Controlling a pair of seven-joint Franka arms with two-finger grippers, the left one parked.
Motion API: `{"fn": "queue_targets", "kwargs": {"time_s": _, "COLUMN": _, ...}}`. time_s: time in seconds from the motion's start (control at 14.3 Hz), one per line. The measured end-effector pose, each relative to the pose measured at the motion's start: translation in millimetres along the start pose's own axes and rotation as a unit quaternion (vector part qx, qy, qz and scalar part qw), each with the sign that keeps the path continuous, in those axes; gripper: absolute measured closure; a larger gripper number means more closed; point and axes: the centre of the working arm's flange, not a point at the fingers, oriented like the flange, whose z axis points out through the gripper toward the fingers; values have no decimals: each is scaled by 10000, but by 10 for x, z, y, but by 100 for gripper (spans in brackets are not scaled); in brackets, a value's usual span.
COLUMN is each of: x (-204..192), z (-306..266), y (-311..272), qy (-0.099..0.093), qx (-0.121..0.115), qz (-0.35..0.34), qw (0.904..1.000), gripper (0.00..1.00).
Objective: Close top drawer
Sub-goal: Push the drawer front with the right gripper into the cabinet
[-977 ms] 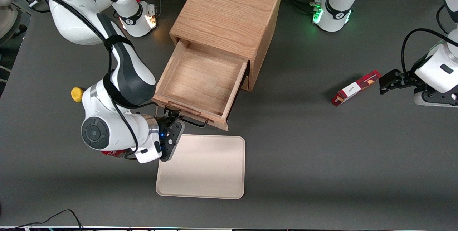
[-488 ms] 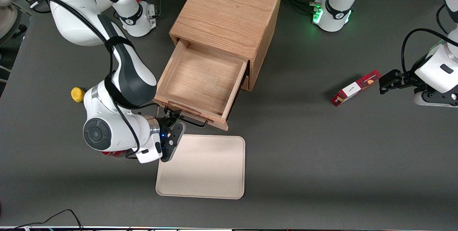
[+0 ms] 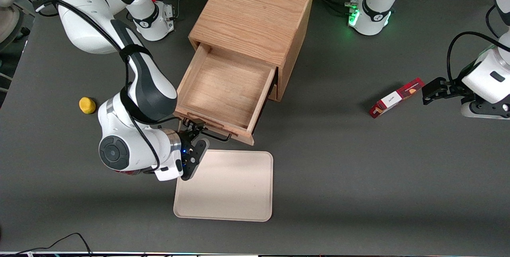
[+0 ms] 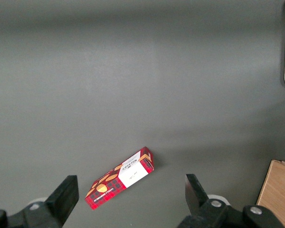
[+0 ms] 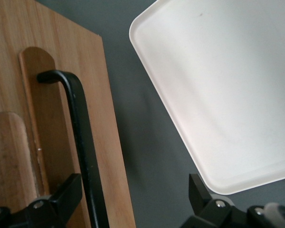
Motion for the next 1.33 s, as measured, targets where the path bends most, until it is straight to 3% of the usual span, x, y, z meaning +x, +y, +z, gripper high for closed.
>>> {"fn": "queue_targets", "kwargs": {"time_s": 0.7, "x": 83, "z": 248, "y": -231, "qy": -211, "qx": 253, "qz": 236, "qw": 9992, "gripper": 0}}
{"fn": "queue_targets", "kwargs": {"time_s": 1.33, "x": -56, "z": 334, "y": -659, "qy": -604, "qx": 341, "qz": 183, "qw": 9974, "gripper": 0}}
